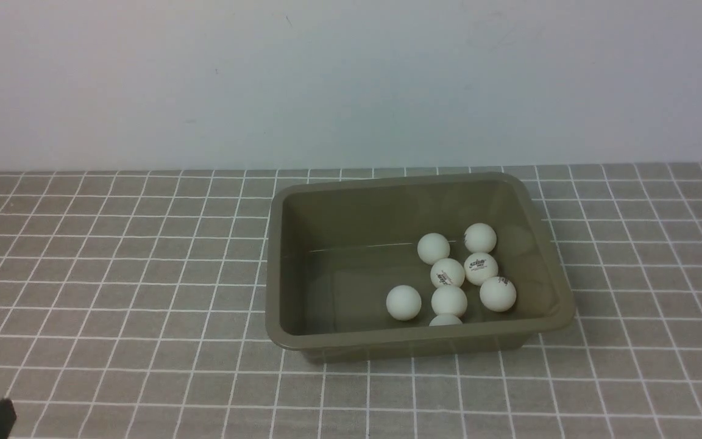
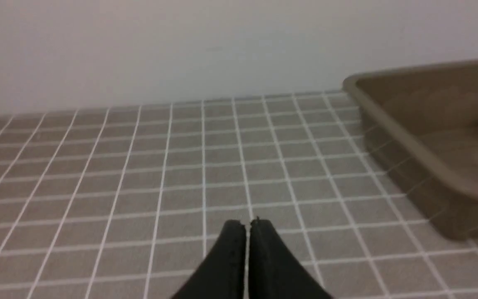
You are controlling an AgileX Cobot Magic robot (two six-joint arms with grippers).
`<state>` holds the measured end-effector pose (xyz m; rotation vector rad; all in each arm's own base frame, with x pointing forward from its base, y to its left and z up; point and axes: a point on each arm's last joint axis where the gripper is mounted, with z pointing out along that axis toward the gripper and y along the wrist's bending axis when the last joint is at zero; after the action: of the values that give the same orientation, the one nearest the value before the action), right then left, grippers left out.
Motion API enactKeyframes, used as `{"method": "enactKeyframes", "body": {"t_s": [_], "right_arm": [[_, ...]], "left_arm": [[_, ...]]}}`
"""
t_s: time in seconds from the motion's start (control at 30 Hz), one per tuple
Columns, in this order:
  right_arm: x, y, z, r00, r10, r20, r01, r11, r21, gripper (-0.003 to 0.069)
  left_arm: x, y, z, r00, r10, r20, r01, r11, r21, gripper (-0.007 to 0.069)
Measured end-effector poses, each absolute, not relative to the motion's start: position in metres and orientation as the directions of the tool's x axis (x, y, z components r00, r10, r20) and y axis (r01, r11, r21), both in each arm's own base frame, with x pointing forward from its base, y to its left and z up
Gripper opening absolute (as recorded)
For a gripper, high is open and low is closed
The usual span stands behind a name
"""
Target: Put the table tennis balls into the box on the grey coffee tablecloth.
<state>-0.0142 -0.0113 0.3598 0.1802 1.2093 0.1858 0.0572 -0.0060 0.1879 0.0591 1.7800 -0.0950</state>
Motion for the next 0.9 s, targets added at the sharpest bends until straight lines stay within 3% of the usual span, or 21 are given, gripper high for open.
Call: {"method": "enactKeyframes", "body": {"t_s": [0.17,0.9], "right_arm": [[-0.014,-0.011,0.359,0.339,0.238,-0.91,-0.044,0.97,0.237,-0.0015],[-0.014,-0.011,0.359,0.337,0.238,-0.911,-0.043,0.97,0.238,-0.0015]], "left_arm": [[0.053,-0.004,0.171,-0.293,0.0,-0.956,0.067,0.998,-0.021,-0.0005],[0.053,-0.004,0.171,-0.294,-0.001,-0.956,0.065,0.998,-0.021,-0.0005]]}}
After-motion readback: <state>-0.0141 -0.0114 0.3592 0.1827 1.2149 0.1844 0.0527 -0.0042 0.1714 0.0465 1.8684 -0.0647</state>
